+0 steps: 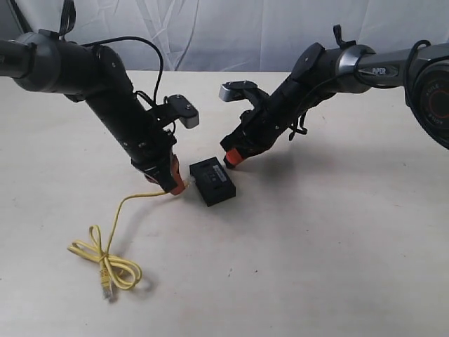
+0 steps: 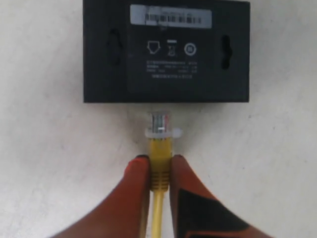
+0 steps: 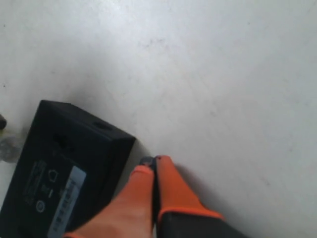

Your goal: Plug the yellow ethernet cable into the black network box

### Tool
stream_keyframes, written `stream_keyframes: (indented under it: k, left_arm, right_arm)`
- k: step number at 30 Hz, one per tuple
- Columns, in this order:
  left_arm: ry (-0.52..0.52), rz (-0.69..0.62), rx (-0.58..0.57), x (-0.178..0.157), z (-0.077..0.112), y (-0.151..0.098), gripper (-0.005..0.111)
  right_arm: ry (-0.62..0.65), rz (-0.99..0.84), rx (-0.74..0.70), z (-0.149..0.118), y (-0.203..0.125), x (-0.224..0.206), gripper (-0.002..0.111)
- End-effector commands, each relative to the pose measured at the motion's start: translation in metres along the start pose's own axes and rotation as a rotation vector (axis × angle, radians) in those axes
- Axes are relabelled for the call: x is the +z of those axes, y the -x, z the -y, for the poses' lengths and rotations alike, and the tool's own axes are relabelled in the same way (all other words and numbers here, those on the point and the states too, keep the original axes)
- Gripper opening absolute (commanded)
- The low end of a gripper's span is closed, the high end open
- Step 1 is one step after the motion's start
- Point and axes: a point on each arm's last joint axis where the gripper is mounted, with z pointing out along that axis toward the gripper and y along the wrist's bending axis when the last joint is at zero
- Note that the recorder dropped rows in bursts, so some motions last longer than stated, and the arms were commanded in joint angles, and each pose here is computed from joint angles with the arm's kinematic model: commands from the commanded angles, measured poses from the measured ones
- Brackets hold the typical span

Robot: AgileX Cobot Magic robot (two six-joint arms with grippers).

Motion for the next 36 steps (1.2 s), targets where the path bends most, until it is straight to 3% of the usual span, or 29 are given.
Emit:
stream_keyframes:
  k: [1, 8, 11, 16, 22, 29, 36]
  left_arm:
    - [-0.017, -0.063, 0.002, 0.001, -0.003, 0.000, 0.000]
    - [-0.026, -0.041, 0.030, -0.001, -0.004, 0.005, 0.000]
    - [-0.086, -0.127, 0.075, -0.004, 0.001, -0.004, 0.000]
    - [-0.082, -0.145, 0.132, -0.033, 0.004, -0.006, 0.000]
    - [-0.080, -0.090, 0.308, -0.078, 0.030, -0.006, 0.000]
    - [-0.063, -0.065, 0.346, -0.102, 0.057, -0.019, 0.000]
    - [-0.057, 0.046, 0.339, -0.130, 0.093, -0.030, 0.000]
  right_arm:
    - [-0.066, 0.000, -0.018, 0.010, -0.003, 0.005, -0.001]
    - [-0.058, 0.000, -0.014, 0.010, -0.003, 0.005, -0.001]
    - [-0.065, -0.009, -0.022, 0.010, -0.004, 0.005, -0.001]
    - [-0.086, -0.032, -0.049, 0.012, -0.005, 0.004, -0.001]
    - [-0.086, -0.021, -0.050, 0.010, -0.003, -0.002, -0.001]
    - [-0.064, -0.035, -0.055, 0.005, -0.002, -0.007, -0.001]
    - [-0.062, -0.037, -0.055, 0.004, -0.002, -0.007, -0.001]
